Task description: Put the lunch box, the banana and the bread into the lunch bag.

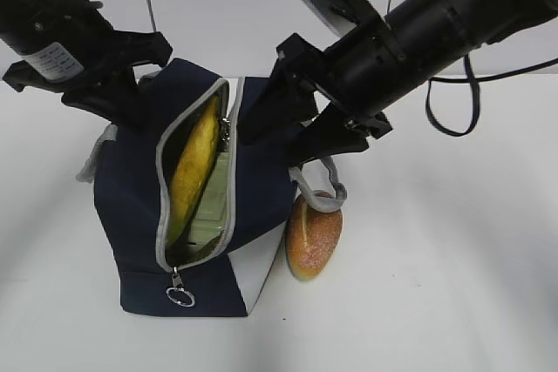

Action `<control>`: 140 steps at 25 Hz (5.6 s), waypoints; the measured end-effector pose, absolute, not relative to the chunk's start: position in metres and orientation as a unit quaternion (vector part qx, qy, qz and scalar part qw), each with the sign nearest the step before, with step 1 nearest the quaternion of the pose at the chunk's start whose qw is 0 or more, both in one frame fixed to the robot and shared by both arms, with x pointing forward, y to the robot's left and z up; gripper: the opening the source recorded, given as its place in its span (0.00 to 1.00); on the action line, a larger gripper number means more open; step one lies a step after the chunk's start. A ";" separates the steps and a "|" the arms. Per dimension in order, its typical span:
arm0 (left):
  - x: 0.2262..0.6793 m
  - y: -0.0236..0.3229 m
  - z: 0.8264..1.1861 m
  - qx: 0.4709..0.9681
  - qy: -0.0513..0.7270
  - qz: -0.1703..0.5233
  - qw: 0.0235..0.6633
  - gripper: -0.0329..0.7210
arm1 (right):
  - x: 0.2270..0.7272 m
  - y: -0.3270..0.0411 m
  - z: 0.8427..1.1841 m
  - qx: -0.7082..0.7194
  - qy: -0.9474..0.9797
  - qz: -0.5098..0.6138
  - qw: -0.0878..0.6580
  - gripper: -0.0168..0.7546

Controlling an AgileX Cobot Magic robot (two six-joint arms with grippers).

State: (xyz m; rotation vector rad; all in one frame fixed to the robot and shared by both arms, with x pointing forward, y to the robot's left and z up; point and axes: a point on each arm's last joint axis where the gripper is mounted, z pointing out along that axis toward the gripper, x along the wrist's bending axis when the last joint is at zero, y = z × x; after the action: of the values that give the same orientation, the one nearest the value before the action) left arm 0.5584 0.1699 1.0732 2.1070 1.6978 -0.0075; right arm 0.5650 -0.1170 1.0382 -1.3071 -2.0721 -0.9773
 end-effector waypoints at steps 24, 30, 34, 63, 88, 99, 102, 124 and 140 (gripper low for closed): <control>0.558 0.170 1.073 0.761 0.612 -0.001 0.215 0.04 | 0.486 -0.173 1.010 -0.518 -0.805 -0.281 0.074 0.71; 0.558 0.170 1.073 0.761 0.612 -0.001 0.215 0.04 | 0.504 -0.169 0.980 -0.579 -0.768 -0.259 0.088 0.73; 0.558 0.170 1.073 0.761 0.612 0.000 0.215 0.04 | 0.517 -0.162 0.958 -0.612 -0.735 -0.269 0.110 0.81; 0.558 0.171 1.073 0.763 0.611 -0.001 0.209 0.04 | 0.565 -0.146 0.912 -0.619 -0.720 -0.290 0.117 0.51; 0.558 0.171 1.073 0.763 0.611 -0.002 0.208 0.04 | 0.511 -0.172 1.079 -0.500 -0.793 -0.344 0.049 0.50; 0.558 0.171 1.073 0.762 0.612 -0.004 0.210 0.04 | 0.556 -0.114 1.048 -0.495 -0.709 -0.462 0.197 0.50; 0.558 0.170 1.073 0.762 0.612 -0.003 0.211 0.04 | 0.566 -0.095 1.039 -0.485 -0.715 -0.458 0.211 0.50; 0.558 0.170 1.073 0.762 0.612 -0.003 0.211 0.04 | 0.606 -0.113 1.045 -0.445 -0.765 -0.404 0.233 0.83; 0.558 0.170 1.073 0.762 0.612 -0.002 0.213 0.04 | 0.610 -0.128 1.039 -0.470 -0.806 -0.318 0.169 0.79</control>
State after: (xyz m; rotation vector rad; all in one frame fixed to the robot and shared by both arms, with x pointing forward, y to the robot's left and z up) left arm 0.5581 0.1704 1.0729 2.1149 1.6994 -0.0054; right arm 0.6105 -0.1284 1.0392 -1.3361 -2.2918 -0.9036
